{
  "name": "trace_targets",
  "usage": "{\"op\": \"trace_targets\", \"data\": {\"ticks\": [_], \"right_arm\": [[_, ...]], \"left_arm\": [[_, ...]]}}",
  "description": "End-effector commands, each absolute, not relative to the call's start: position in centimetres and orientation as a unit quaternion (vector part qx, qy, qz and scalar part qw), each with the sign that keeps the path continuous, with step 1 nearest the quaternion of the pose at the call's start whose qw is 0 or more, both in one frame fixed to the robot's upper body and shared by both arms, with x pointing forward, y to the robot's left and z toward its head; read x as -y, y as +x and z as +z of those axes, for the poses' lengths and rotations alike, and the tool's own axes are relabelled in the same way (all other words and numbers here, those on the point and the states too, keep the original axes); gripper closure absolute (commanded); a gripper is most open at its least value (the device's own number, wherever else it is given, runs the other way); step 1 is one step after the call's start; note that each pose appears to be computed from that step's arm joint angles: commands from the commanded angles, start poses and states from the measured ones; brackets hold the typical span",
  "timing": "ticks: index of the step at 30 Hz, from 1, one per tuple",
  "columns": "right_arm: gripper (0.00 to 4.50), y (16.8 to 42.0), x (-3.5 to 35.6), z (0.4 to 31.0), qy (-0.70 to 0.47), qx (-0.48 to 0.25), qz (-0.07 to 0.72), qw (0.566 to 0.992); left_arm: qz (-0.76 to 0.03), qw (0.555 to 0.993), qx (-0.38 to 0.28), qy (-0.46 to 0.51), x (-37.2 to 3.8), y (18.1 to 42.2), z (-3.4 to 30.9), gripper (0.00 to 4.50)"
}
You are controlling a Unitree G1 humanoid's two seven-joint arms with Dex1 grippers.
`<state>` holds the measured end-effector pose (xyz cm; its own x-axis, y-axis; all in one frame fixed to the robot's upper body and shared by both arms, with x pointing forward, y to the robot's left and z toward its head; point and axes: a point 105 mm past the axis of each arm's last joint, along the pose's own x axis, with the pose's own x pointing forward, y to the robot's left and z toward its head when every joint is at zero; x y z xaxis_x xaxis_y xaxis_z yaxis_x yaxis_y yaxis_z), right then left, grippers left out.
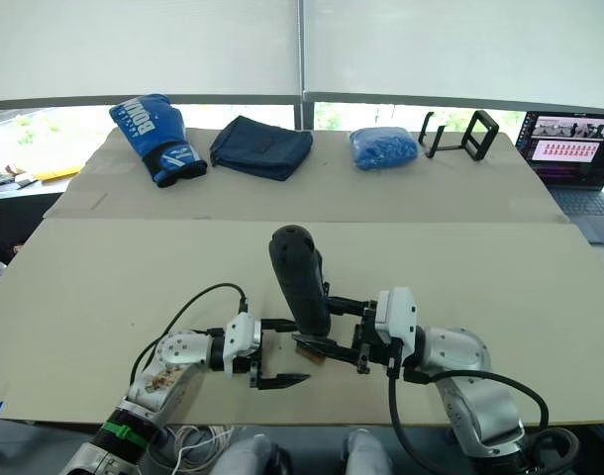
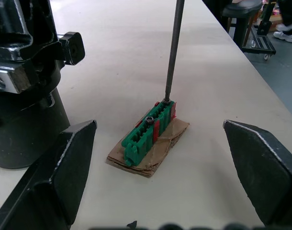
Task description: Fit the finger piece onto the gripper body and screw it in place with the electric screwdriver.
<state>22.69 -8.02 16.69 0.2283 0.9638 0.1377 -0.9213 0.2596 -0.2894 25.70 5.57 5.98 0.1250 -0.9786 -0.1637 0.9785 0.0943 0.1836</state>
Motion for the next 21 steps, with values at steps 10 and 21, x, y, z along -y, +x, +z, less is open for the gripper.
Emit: {"op": "trace_targets", "data": {"ticks": [10,21], "right_arm": [[2.59,22.30,7.79,17.59,-0.073,0.174,0.606,0.773],[2.59,22.12,7.93,17.30,-0.072,0.169,0.608,0.772]], "left_arm": [[-0.668,0.735,-0.038,0.110,-5.73,24.88,4.08,0.00],[-0.668,0.734,-0.038,0.112,-5.63,24.96,4.22,0.00]]}}
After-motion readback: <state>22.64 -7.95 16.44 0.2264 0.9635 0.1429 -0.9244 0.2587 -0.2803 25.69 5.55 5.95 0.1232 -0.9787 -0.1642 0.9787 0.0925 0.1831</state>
